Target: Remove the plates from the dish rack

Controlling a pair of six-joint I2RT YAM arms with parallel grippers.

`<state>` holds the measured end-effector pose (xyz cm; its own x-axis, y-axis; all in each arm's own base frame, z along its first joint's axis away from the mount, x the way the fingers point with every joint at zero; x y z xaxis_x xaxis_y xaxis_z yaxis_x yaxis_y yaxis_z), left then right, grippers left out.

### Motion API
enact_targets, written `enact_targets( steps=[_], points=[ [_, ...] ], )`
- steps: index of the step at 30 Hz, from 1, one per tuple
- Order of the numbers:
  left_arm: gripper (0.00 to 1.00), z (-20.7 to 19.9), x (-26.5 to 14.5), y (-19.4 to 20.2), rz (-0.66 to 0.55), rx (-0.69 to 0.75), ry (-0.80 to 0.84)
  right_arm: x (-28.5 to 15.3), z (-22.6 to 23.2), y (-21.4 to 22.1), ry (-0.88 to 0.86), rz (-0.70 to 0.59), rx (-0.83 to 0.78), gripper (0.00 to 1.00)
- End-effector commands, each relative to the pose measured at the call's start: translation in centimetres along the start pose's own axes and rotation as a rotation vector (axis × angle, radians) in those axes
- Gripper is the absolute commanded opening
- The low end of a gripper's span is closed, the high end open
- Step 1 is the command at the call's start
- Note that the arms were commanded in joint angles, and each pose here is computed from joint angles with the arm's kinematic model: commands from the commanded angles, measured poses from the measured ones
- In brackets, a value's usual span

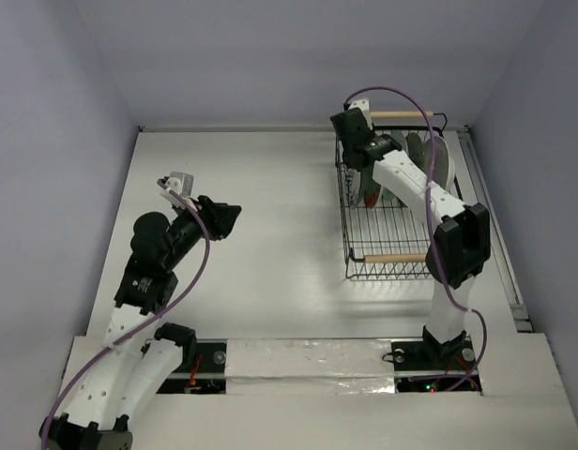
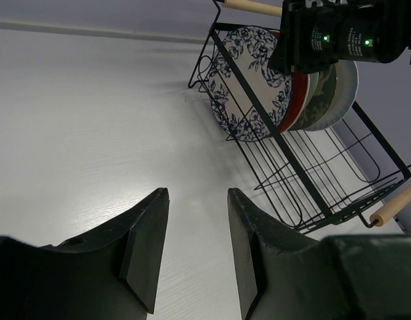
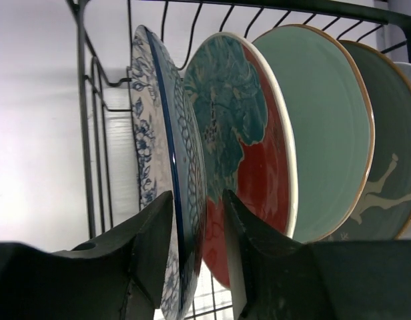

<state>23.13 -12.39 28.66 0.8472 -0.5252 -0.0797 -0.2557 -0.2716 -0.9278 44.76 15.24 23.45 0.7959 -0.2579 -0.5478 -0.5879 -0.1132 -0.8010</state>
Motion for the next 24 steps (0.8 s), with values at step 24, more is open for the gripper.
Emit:
enact_targets(
  steps=[24],
  points=[
    [0.4,-0.8,-0.5,-1.4,-0.061,0.024,0.03,-5.4,-2.2,-6.6,0.131,-0.167,-0.022,0.0]
  ],
)
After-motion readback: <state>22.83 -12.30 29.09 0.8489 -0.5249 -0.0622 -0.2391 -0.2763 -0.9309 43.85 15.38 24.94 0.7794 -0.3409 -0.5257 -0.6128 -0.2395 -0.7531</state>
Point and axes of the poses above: each gripper's point midway between its finger pads, its own x axis out along the fingers, its own z axis along the line the jaws close on, y = z × x, the point moved 3 cm from there along -x, back along the fingers, and after that the axes turned 4 degrees about x, right-handed, at the moved point
